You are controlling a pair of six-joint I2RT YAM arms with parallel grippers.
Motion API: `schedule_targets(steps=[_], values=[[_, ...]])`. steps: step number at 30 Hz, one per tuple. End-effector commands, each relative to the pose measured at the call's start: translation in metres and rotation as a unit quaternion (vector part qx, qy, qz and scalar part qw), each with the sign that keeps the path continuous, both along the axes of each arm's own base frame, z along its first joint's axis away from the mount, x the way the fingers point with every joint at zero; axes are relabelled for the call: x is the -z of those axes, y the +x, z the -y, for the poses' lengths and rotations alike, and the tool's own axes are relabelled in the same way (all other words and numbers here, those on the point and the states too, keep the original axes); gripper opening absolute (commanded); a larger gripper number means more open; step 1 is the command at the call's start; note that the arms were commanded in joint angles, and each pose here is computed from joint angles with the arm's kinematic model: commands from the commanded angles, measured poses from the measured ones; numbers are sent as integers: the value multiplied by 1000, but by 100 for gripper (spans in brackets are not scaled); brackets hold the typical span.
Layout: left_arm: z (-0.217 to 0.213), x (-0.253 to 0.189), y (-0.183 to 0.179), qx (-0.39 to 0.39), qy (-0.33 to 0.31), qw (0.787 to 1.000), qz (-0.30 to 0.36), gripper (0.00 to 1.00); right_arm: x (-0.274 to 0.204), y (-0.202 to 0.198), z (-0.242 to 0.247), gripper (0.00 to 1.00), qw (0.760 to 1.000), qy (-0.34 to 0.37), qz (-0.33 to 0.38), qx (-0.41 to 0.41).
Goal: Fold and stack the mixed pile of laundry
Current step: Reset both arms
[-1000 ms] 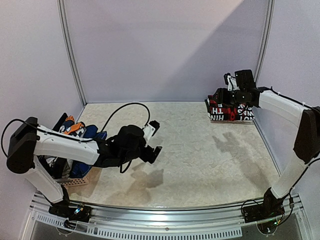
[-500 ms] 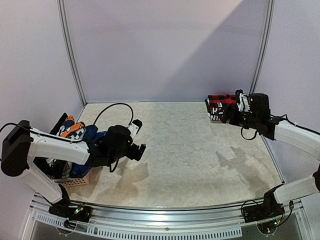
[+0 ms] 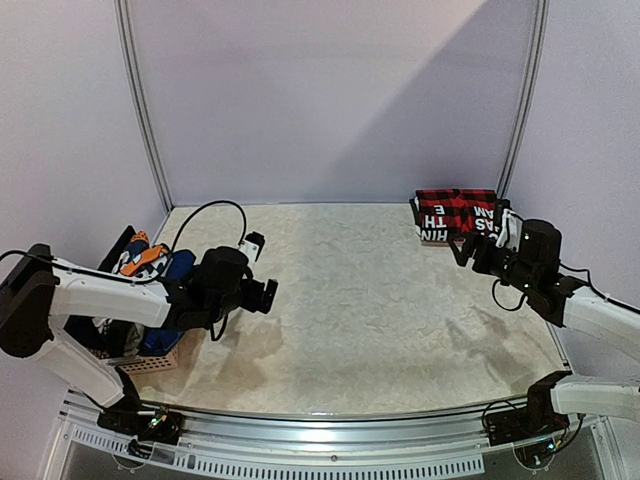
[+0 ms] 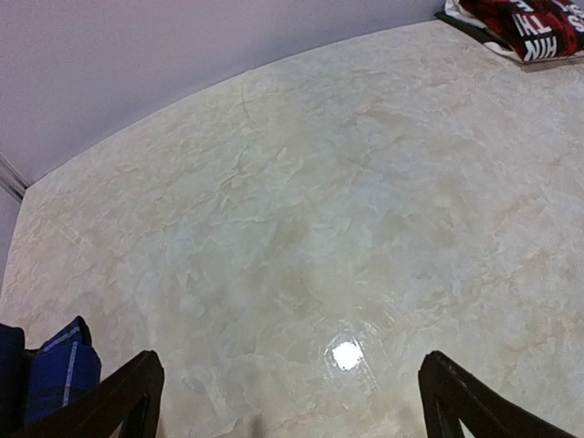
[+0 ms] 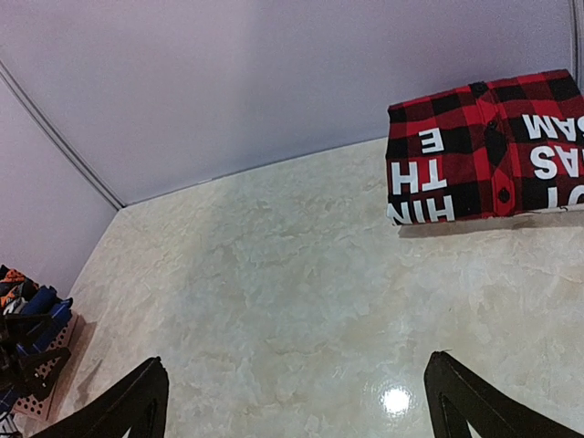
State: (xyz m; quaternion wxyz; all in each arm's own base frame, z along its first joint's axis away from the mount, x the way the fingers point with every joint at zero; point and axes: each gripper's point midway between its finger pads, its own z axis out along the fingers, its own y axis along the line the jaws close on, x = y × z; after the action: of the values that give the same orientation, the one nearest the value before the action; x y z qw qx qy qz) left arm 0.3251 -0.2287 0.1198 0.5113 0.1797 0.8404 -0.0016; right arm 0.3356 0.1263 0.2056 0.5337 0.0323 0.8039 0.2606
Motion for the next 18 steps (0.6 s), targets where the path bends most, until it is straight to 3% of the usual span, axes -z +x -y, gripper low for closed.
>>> schedule_targets(steps=[1, 18], values=[[-18, -8, 2, -30, -6, 999, 15, 100, -11, 0, 6, 99, 999, 17, 43, 20], [-55, -28, -4, -84, 3, 995, 54, 100, -1, 7, 4, 99, 999, 11, 47, 19]])
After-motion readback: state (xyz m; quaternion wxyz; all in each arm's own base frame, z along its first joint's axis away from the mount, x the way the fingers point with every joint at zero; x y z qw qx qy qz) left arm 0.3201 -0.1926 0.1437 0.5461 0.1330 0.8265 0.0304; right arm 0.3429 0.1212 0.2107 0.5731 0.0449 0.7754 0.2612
